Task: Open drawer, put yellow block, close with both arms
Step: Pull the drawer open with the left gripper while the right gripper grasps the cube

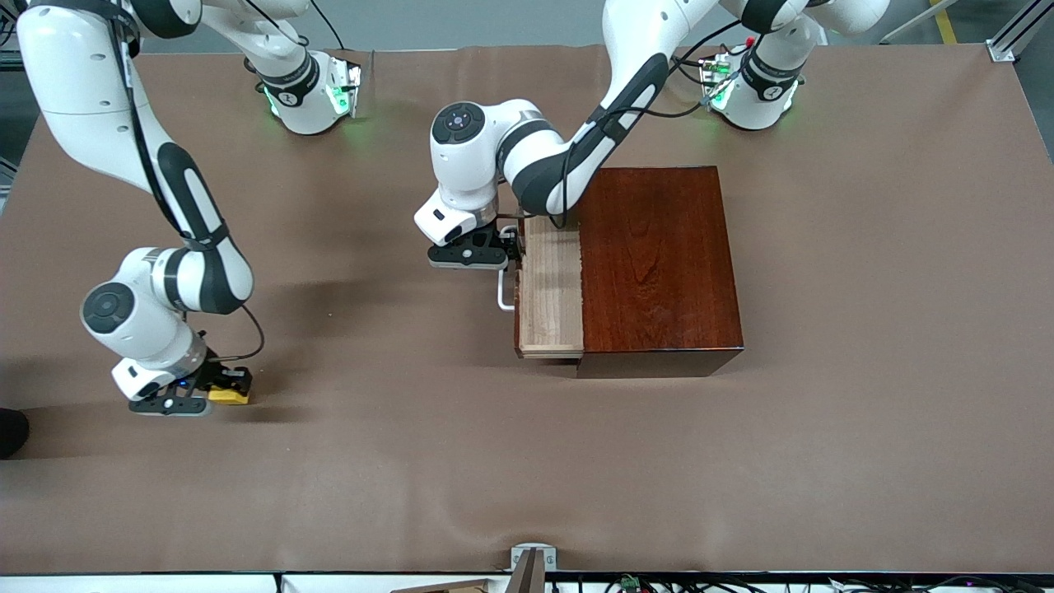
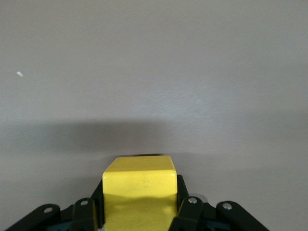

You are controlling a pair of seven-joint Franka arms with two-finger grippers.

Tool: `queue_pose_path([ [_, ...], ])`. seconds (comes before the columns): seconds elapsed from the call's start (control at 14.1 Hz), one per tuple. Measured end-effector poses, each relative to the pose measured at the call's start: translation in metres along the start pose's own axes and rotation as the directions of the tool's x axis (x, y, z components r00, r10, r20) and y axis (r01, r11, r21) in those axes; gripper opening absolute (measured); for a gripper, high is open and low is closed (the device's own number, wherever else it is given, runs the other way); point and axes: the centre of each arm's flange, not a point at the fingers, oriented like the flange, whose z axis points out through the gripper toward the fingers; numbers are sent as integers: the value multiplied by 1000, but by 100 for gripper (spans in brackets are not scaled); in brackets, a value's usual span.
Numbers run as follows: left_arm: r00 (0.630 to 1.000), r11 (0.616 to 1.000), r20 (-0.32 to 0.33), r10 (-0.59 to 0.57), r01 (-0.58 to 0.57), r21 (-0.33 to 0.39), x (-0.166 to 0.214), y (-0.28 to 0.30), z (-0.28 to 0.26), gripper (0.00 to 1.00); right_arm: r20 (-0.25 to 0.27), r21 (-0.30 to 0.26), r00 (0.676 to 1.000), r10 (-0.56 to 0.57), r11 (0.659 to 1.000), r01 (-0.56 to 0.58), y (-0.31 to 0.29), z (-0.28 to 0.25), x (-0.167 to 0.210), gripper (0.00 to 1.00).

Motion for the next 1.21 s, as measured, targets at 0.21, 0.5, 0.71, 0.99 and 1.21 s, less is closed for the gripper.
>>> queue_pose_path([
  [0.21, 1000, 1000, -10, 4, -4, -24, -1, 4, -1, 100, 44, 3, 999, -1, 1000, 1, 7, -25, 8, 56],
  [0.5, 1000, 997, -24, 10, -12, -80, -3, 13, -5, 100, 119, 13, 993, -6, 1000, 5, 4, -72, 22, 56],
  [0.71, 1000, 993, -25, 16, -18, -116, -1, 15, -7, 100, 188, 23, 982, -15, 1000, 11, -1, -106, 33, 56],
  [0.99, 999, 991, -31, 15, -19, -131, 0, 16, -8, 100, 234, 25, 972, -13, 1000, 8, -34, -148, 49, 56],
  [1.21, 999, 985, -48, 12, -20, -172, 1, 23, -18, 100, 225, 18, 974, 9, 1000, -14, -73, -181, 54, 56],
])
